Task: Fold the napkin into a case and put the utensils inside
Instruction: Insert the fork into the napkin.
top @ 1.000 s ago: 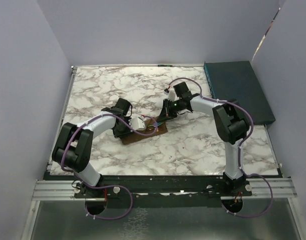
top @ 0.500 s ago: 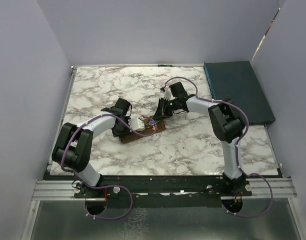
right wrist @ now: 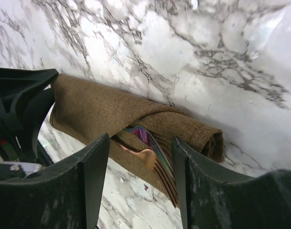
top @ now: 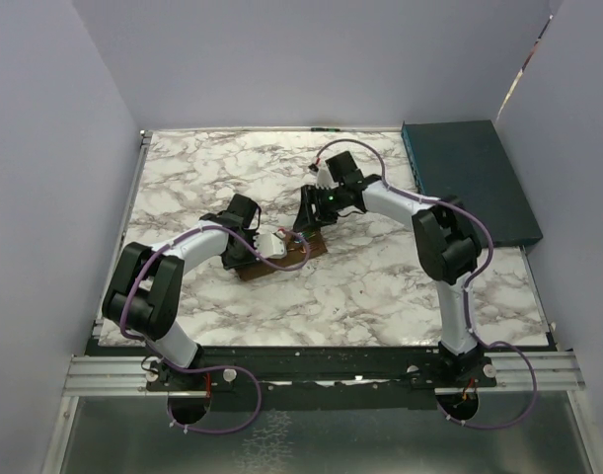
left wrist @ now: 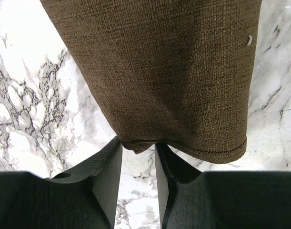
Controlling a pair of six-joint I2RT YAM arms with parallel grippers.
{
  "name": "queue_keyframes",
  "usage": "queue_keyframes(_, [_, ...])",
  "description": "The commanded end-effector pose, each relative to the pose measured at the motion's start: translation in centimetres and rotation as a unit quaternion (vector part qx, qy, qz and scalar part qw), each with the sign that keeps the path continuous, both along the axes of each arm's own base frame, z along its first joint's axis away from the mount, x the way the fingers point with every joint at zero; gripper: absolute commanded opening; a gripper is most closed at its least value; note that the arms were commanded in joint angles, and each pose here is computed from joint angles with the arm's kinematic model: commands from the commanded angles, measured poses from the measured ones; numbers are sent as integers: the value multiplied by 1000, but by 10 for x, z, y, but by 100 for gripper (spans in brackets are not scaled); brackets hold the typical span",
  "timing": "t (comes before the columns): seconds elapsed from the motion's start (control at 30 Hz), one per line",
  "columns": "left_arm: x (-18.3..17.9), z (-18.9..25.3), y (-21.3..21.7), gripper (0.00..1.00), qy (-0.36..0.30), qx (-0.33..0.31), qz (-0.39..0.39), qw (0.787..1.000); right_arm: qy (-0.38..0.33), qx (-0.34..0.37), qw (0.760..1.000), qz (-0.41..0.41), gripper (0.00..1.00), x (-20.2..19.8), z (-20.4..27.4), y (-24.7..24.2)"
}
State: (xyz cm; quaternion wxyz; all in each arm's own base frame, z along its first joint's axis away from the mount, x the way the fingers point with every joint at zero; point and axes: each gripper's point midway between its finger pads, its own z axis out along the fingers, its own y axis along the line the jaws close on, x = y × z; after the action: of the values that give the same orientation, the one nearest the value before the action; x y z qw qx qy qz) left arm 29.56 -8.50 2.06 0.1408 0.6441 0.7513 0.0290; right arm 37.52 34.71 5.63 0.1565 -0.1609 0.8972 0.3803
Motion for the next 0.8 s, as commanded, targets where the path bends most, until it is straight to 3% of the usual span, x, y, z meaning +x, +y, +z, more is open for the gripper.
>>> queue_keyframes(0.0, [-7,-7,3,34,16,3,-1,1000,-78,-65,995,-12,62,16,46,-26])
queue_keyframes(0.23, [-3,5,-1,37,38,-32,18,999,-73,-125,989,-30,60,2,35,-55])
queue_keyframes(0.5, [17,34,9,59,60,-71,79,992,-37,-19,999,-25,10,-28,19,-25])
queue_keyframes(0.57, [24,42,13,62,59,-83,98,990,-33,-15,999,-23,4,-31,15,-20])
queue_keyframes(0.7, [37,63,18,68,51,-104,130,985,-28,-34,998,-34,5,-31,5,-26])
queue_keyframes(0.73, [41,69,21,79,45,-109,146,982,-31,-42,998,-39,11,-30,5,-29])
queue_keyframes(0.77, [47,75,22,96,37,-115,161,979,-36,-52,997,-47,22,-29,6,-34])
